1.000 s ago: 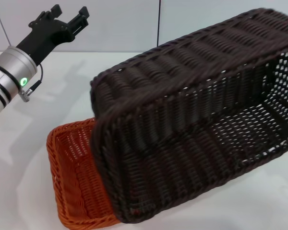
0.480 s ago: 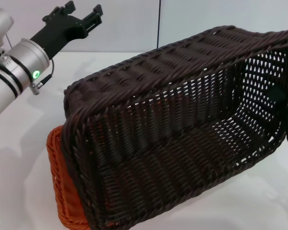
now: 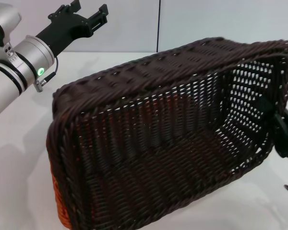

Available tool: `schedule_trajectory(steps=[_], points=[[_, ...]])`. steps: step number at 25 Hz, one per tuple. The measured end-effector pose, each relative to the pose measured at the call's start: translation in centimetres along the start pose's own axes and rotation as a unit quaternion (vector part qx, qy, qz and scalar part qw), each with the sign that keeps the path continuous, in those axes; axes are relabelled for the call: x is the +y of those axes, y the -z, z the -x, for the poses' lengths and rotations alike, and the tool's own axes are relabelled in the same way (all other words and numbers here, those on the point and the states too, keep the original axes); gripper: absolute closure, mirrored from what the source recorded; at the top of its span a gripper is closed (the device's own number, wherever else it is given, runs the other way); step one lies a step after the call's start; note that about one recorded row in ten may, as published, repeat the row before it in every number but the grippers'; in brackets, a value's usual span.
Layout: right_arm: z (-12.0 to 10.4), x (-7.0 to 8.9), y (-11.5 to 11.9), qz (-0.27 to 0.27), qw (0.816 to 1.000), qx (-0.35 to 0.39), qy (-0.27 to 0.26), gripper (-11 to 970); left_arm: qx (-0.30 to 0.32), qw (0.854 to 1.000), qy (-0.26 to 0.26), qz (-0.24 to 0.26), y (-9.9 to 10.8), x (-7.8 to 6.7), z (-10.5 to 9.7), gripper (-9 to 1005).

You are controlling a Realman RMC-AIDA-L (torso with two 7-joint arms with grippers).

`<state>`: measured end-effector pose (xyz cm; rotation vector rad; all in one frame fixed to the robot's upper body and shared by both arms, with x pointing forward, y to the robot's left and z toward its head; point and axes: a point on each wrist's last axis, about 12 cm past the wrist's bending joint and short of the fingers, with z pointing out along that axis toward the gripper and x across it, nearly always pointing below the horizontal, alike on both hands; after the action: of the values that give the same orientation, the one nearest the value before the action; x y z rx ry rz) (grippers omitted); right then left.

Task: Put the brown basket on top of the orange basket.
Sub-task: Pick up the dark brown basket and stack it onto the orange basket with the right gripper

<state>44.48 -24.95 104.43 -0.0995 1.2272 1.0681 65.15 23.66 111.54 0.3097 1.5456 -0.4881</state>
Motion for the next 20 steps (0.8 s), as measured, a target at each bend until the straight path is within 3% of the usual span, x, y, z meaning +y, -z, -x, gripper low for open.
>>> schedule_trajectory(steps=[11,20], points=[[-1.4,-0.3,-0.2,-0.031,0.999,0.038,-0.019,747,0.014,1.0,-0.016,-0.003,-0.7,-0.3,0.1,169],[-1.8,-0.9,-1.3,-0.012,0.995,0.088,-0.043,694,0.016,0.999,-0.026,-0.011,-1.4,-0.8,0.4,169]])
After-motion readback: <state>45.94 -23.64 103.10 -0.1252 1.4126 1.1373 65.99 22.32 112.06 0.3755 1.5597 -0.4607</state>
